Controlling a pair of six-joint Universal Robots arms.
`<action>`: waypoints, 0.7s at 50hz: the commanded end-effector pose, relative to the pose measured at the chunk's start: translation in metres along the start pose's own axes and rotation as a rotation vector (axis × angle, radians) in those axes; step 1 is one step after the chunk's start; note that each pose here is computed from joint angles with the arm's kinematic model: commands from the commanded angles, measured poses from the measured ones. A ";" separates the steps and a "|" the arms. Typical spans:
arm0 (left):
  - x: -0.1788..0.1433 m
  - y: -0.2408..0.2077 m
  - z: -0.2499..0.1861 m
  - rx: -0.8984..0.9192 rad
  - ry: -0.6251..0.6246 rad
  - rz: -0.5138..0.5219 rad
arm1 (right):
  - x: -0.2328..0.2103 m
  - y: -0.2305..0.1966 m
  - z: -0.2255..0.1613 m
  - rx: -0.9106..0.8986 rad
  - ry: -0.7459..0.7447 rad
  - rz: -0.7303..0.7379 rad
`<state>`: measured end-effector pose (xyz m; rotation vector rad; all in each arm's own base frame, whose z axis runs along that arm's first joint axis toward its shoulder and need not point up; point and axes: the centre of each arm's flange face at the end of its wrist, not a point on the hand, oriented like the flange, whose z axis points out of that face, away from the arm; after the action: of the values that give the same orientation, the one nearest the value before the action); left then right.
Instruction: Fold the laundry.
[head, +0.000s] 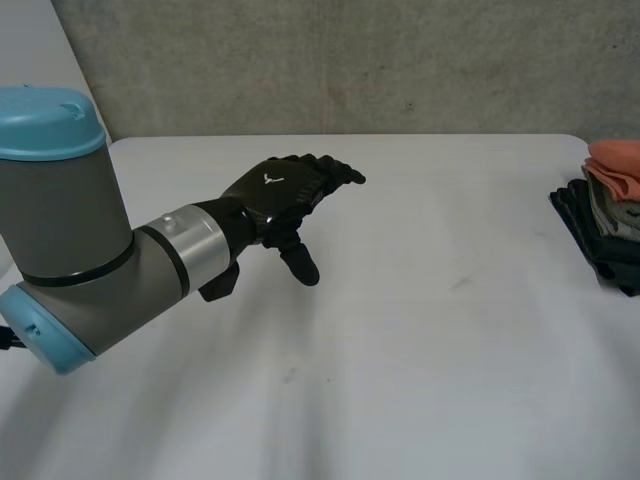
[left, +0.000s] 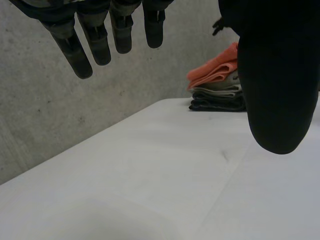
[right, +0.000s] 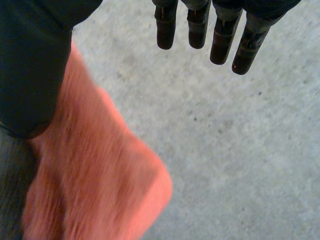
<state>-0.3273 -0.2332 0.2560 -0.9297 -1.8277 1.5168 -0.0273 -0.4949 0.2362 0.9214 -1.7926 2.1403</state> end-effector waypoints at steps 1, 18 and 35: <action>-0.001 -0.010 -0.004 0.028 -0.010 0.012 | -0.012 -0.073 0.003 0.051 0.001 0.106; -0.048 -0.076 -0.046 0.255 -0.379 0.035 | -0.141 -0.239 -0.047 0.121 0.032 0.431; -0.081 -0.049 -0.058 0.184 -0.567 -0.009 | -0.218 -0.253 -0.084 0.016 0.024 0.457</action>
<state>-0.2410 -0.2726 0.3275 -0.4161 -1.9637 2.0945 0.2494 -0.3045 0.3240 0.5221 -2.1192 2.4499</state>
